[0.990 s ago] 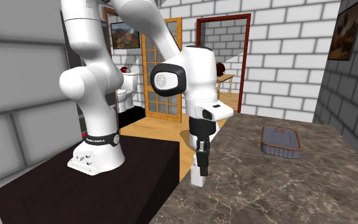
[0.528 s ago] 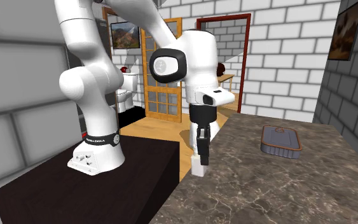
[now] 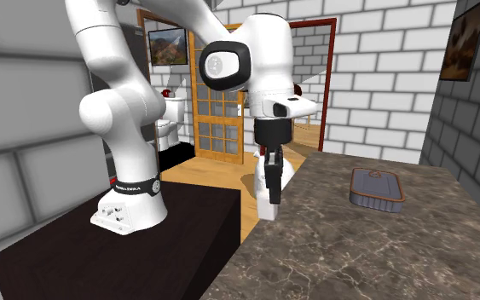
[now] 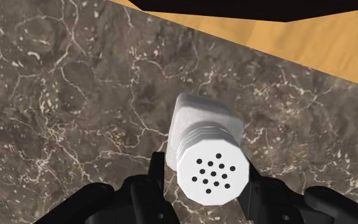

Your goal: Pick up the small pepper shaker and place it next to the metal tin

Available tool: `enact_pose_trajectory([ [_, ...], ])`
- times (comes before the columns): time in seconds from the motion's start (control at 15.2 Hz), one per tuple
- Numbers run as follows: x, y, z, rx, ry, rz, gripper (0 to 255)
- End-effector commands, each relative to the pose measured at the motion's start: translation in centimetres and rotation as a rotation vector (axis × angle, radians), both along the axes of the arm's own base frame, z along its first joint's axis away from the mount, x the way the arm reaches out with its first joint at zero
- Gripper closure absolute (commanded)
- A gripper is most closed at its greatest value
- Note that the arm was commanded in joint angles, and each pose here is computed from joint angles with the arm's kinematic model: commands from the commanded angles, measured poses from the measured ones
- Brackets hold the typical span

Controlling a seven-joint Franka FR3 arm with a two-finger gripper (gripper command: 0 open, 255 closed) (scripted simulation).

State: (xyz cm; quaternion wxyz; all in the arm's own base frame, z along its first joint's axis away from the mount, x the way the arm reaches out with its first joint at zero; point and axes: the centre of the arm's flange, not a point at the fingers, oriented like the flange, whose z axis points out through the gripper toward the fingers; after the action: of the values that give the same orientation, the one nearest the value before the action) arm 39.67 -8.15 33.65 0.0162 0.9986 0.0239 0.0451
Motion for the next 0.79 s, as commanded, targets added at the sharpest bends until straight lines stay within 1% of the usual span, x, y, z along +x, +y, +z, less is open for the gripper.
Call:
enact_pose_trajectory([
  [0.0, 0.0, 0.0, 1.1, 0.000, 0.001, 0.000, 255],
  [0.59, 0.0, 0.0, 5.9, 0.000, 0.001, 0.000, 255],
  [0.66, 0.0, 0.0, 6.0, 0.000, 0.001, 0.000, 255],
  [0.73, 0.7, 1.1, 6.0, 0.000, 0.001, 0.000, 255],
])
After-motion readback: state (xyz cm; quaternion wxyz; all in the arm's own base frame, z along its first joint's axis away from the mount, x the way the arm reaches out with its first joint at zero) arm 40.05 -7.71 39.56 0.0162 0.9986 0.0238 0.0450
